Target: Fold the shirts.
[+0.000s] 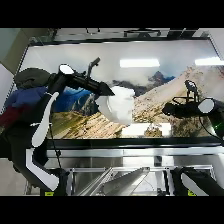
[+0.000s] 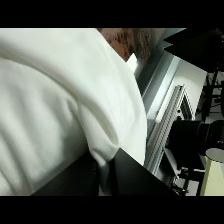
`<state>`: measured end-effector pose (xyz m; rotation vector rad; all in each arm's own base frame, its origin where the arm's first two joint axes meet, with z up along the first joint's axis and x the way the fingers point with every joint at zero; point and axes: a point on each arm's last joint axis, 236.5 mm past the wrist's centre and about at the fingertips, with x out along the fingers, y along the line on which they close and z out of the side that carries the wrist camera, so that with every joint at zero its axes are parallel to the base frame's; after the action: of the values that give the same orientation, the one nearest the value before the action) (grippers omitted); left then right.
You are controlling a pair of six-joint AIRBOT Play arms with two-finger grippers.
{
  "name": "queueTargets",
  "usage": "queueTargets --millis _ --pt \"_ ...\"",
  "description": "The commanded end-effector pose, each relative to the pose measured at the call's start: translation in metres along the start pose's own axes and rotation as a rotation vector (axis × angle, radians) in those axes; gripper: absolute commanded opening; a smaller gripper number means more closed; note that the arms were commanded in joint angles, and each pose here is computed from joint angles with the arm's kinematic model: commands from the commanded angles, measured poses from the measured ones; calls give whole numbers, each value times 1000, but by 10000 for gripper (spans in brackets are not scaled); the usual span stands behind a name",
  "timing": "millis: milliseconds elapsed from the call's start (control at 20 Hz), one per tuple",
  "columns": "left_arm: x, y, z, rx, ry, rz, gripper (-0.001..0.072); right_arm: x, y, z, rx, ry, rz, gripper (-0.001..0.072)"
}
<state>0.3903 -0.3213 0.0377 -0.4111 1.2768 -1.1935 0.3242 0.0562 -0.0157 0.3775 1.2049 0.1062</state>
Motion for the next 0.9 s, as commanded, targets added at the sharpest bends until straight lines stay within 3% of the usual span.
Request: queueTargets --millis 0,50,100,250,500,700,850 --pt "34 -2 -11 -9 31 -4 354 -1 1 -5 6 24 10 456" --pt "33 0 -9 -11 24 1 593 -1 5 -6 18 26 27 456" --pt "26 1 -6 -7 17 0 716 -2 12 -8 39 35 59 455" --pt "-27 9 4 27 26 49 712 -4 41 -10 57 49 176 457" --pt "-98 97 -51 -175 169 321 711 35 58 -41 -8 151 199 457" --pt "-92 148 -106 -374 174 305 710 81 103 -60 -104 189 291 457" --pt "-68 153 -100 -365 65 217 709 106 110 -69 -73 234 340 457"
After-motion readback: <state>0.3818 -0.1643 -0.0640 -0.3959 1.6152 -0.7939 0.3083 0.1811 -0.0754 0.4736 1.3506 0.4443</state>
